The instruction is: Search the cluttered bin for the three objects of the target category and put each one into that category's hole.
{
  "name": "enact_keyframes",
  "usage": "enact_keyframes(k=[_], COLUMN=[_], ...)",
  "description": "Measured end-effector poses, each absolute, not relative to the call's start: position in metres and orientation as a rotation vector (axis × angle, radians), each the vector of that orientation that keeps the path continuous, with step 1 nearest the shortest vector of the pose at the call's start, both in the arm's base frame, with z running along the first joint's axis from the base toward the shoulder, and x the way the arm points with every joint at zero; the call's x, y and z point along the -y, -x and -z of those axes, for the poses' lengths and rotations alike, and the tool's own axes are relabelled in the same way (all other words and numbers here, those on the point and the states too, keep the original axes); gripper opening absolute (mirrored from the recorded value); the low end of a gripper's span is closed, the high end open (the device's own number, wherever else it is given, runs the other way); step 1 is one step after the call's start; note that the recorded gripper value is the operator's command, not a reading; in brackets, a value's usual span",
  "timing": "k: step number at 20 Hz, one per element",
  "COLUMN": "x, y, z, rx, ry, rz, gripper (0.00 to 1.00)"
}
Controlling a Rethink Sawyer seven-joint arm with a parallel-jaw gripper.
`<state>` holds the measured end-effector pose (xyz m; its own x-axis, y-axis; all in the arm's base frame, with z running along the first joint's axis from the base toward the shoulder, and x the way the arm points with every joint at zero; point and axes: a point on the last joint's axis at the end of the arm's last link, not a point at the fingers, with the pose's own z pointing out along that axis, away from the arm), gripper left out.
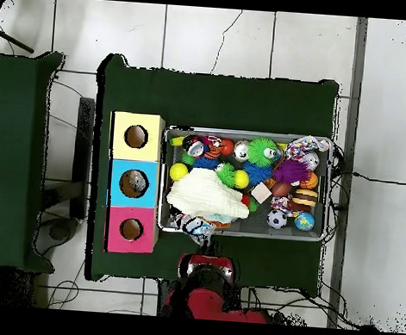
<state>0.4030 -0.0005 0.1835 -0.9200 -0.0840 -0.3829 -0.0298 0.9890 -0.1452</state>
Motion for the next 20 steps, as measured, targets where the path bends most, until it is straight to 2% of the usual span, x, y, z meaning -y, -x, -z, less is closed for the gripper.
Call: enact_keyframes(k=[20], x=[-0.008], y=[-0.397], z=[-0.168], rx=[-2.788], ry=[0.037], rz=[0.259], gripper=[0.0])
